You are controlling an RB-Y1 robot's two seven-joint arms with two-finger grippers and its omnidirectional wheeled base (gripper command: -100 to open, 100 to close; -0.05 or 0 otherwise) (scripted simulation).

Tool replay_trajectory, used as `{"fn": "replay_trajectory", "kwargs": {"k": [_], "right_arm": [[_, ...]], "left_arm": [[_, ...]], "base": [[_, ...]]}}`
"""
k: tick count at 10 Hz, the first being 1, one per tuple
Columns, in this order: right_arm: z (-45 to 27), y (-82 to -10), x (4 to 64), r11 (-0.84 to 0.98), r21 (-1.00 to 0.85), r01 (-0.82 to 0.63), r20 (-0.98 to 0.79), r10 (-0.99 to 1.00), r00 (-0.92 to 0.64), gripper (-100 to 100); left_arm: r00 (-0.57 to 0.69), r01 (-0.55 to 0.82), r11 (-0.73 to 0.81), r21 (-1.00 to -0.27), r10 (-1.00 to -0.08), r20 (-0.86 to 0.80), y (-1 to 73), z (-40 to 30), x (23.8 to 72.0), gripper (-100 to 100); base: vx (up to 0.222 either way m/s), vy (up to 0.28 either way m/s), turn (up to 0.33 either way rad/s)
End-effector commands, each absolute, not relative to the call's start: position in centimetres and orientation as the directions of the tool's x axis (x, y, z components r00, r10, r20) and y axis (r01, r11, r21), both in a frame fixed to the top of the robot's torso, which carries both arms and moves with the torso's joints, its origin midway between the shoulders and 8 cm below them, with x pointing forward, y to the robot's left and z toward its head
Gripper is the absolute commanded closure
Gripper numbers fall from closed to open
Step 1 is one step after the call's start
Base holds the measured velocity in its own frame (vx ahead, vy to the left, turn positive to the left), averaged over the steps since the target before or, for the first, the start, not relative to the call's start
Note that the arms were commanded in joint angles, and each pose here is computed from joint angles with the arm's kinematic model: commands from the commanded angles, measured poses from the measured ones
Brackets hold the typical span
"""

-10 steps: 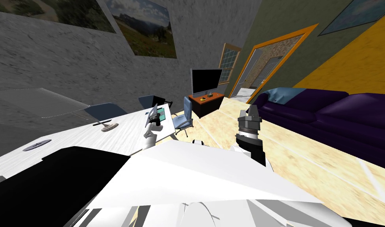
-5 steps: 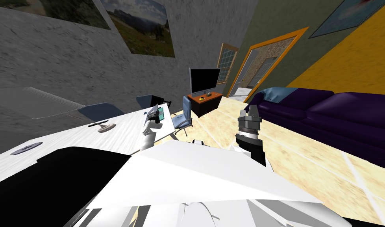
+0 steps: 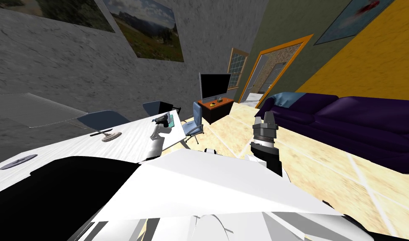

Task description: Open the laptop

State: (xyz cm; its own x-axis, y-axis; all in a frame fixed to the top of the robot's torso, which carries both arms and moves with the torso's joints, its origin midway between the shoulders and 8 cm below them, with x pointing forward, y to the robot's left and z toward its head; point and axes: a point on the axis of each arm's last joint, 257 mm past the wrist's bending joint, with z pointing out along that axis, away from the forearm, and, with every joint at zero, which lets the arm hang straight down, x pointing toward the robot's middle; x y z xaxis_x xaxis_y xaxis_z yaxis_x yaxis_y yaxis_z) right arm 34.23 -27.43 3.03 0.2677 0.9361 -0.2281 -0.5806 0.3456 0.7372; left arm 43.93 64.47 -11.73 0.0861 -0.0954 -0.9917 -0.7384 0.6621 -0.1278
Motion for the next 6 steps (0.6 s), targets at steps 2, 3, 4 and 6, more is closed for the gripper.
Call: {"fn": "replay_trajectory", "kwargs": {"k": [2,3,4,6], "right_arm": [[3.03,-27.44,34.23,0.346,0.737,-0.581,-0.228,0.936,0.268,0],[3.03,-27.44,34.23,0.346,0.737,-0.581,-0.228,0.936,0.268,0],[3.03,-27.44,34.23,0.346,0.737,-0.581,-0.228,0.936,0.268,0],[3.03,-27.44,34.23,0.346,0.737,-0.581,-0.228,0.936,0.268,0]], "left_arm": [[0.085,-0.74,0.66,-0.127,-0.096,-0.992,64.52,-11.71,43.93,0],[0.085,-0.74,0.66,-0.127,-0.096,-0.992,64.53,-11.71,43.92,0],[0.085,-0.74,0.66,-0.127,-0.096,-0.992,64.53,-11.71,43.92,0],[0.085,-0.74,0.66,-0.127,-0.096,-0.992,64.53,-11.71,43.92,0]], "base": [[0.0,0.0,0.0],[0.0,0.0,0.0],[0.0,0.0,0.0],[0.0,0.0,0.0]]}}
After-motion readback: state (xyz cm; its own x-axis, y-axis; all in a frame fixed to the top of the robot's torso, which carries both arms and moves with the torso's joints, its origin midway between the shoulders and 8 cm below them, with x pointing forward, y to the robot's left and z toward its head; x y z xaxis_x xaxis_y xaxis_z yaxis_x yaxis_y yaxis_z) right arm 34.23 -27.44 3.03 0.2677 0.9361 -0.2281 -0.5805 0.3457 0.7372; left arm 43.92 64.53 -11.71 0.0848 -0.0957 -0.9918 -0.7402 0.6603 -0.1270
